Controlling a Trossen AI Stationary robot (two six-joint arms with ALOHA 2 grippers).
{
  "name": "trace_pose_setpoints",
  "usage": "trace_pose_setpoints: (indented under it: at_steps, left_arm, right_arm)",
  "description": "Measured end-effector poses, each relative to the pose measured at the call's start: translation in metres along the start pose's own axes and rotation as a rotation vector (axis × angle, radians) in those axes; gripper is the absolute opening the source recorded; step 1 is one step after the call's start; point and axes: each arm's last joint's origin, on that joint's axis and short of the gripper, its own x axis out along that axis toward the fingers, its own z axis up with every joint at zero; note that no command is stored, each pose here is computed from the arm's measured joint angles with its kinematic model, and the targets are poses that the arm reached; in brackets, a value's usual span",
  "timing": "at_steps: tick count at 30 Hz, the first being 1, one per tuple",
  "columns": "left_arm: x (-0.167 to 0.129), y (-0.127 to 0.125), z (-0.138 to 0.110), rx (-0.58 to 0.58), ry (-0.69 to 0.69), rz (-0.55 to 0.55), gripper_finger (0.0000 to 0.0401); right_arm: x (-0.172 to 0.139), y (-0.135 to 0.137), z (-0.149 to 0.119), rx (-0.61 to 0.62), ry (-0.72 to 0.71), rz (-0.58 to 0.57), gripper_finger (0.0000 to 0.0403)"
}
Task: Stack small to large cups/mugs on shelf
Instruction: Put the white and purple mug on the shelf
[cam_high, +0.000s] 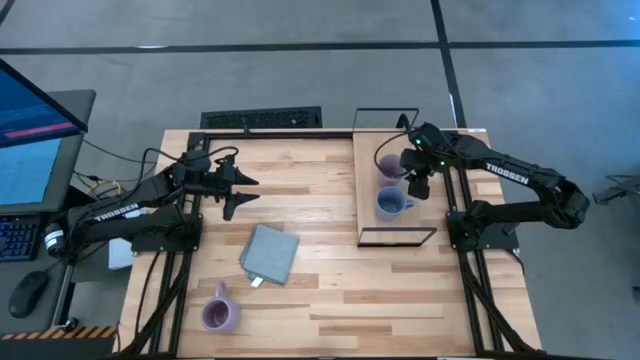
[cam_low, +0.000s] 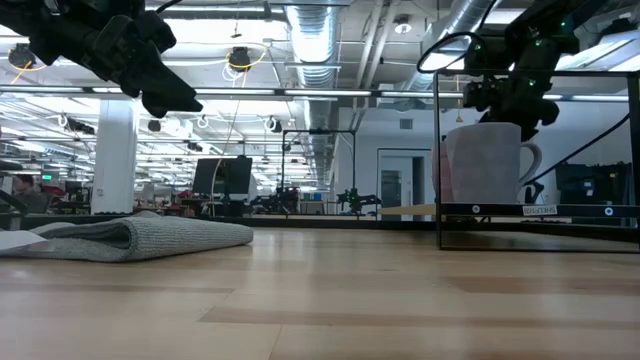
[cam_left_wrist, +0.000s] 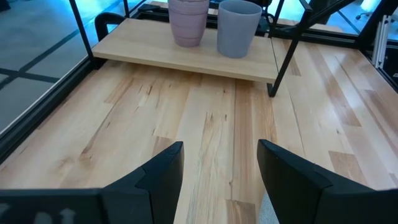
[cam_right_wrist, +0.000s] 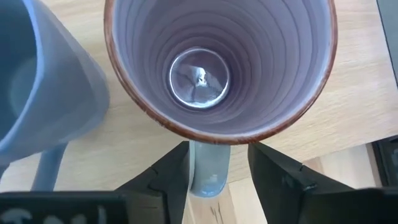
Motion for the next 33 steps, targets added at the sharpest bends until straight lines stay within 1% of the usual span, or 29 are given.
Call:
trace_pose_setpoints:
  at_steps: [3, 7, 9, 17, 28, 33]
  left_arm:
    - [0.0000, 0.0001, -0.0001, 0.000, 0.001, 0.000, 0.0197]
    - [0.0000, 0.0000, 0.0000, 0.000, 0.001, 0.000, 0.0197]
    - [0.0001, 0.0000, -0.0001, 0.000, 0.001, 0.000, 0.0197]
    - [0.0000, 0.0000, 0.0000, 0.000, 0.000, 0.000, 0.0197]
    - [0.0000, 0.0000, -0.0002, -0.001, 0.002, 0.000, 0.0197]
    - [0.0000, -0.0001, -0.0017, -0.007, 0.017, -0.001, 0.0197]
  right_arm:
    - [0.0000, -0.0006, -0.0004, -0.001, 0.014, -0.023, 0.0180]
    - [-0.0002, -0.0025, -0.0023, -0.002, 0.065, -0.095, 0.0181]
    - [-0.0003, -0.0030, -0.0026, -0.002, 0.076, -0.113, 0.0183]
    - [-0.0003, -0.0036, -0.0017, -0.019, 0.067, -0.120, 0.0182]
    - [-0.0004, -0.0067, 0.0036, -0.029, 0.013, -0.153, 0.0183]
    - [-0.0002, -0.0053, 0.0045, -0.035, 0.004, -0.138, 0.0180]
